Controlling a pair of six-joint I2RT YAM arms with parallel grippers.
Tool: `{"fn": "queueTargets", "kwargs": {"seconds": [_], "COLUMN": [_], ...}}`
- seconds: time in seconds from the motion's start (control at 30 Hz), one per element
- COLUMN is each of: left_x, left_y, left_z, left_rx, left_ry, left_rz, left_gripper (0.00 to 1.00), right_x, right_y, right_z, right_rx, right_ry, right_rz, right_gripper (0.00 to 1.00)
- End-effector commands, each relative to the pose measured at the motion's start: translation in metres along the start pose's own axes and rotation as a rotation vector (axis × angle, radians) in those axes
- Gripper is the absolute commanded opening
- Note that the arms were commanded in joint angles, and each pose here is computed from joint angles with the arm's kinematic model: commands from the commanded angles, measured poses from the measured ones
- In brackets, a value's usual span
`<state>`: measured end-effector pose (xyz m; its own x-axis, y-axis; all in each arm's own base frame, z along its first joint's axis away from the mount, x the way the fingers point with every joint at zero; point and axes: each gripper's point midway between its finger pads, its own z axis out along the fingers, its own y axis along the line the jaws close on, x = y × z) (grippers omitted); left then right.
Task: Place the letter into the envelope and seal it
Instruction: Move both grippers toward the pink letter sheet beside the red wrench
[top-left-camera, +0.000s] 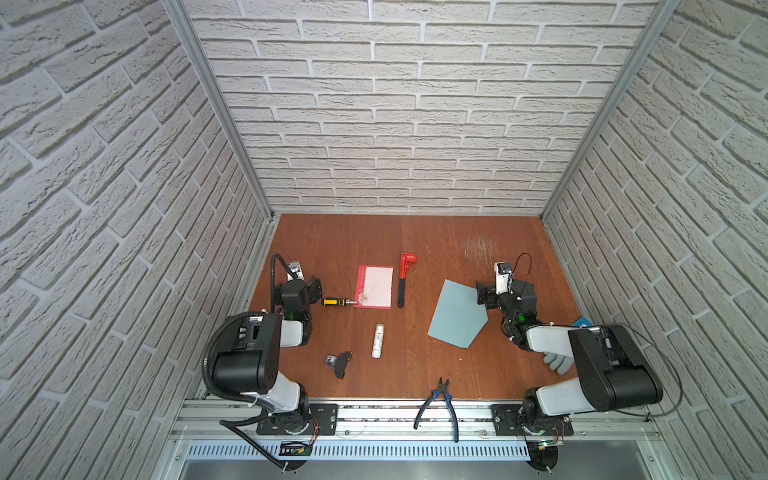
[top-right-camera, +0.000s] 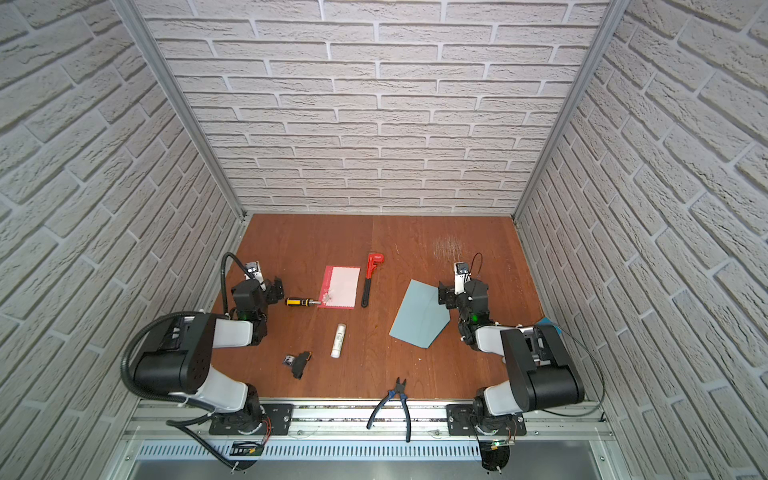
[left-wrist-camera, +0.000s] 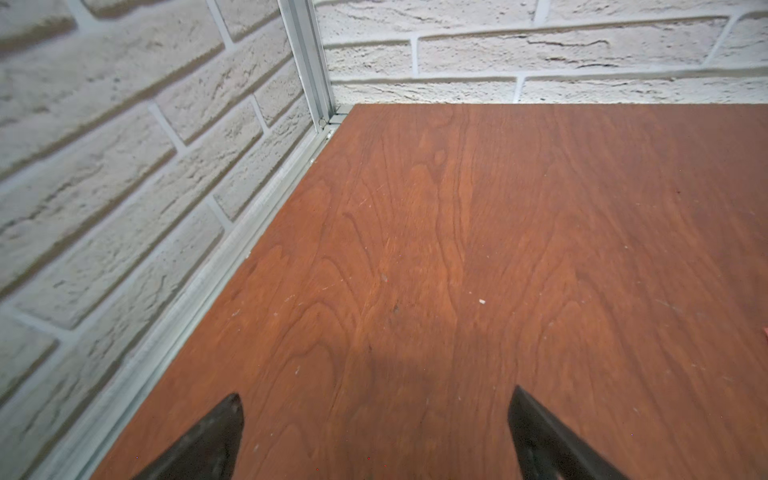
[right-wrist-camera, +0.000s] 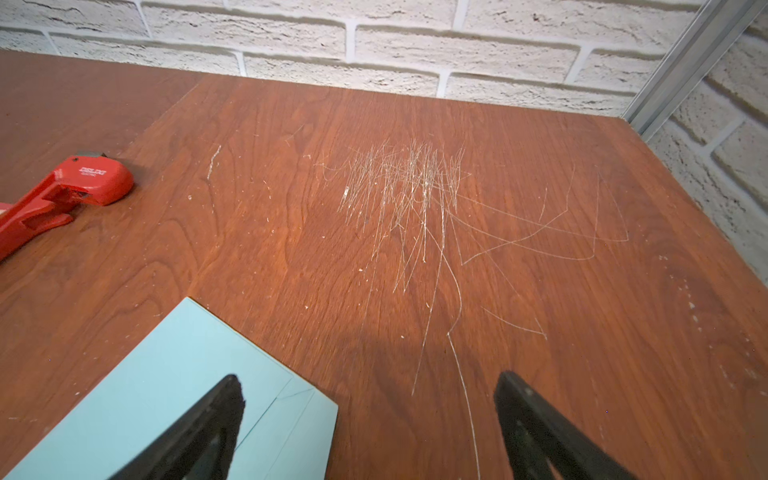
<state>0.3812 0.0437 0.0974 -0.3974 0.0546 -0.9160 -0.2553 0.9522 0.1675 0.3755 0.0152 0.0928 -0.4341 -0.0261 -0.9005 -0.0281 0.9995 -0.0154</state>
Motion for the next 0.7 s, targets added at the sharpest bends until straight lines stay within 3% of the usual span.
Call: {"fn": "queueTargets", "kwargs": {"seconds": [0.0,0.1,0.17,0.3,0.47,0.67], "left_x": [-0.082,-0.141,-0.164,-0.192,-0.190,-0.145], "left_y": [0.010,0.024,0.031,0.017,-0.017,-0.055], "left_z": [-0.022,-0.037,-0.045,-0.059,-0.081,-0.090], "left_rx": [-0.085,-0.105,-0.100,0.037,0.269,0.451], "left_ry": [-0.102,-0.130,-0.081,0.030,0.185,0.419], "left_rz": [0.009,-0.047,-0.072,-0.094,-0.157,-0.261], "left_gripper": [0.98,0.98,0.98,0.96,0.95,0.90], "right_x": [-0.058,-0.083,-0.089,-0.106,-0.117,-0.090], "right_y": [-0.011,-0.014,-0.007,0.050,0.145,0.251], "right_z": [-0.022,-0.032,-0.034,-0.039,-0.052,-0.067], "right_rx": [0.056,0.093,0.097,0.024,-0.099,-0.228], "right_ry": [0.015,0.101,0.200,0.267,0.341,0.495], "right_rz": [0.095,0.284,0.429,0.494,0.555,0.628], "right_gripper": [0.92,0.82,0.79,0.76,0.75,0.75]}}
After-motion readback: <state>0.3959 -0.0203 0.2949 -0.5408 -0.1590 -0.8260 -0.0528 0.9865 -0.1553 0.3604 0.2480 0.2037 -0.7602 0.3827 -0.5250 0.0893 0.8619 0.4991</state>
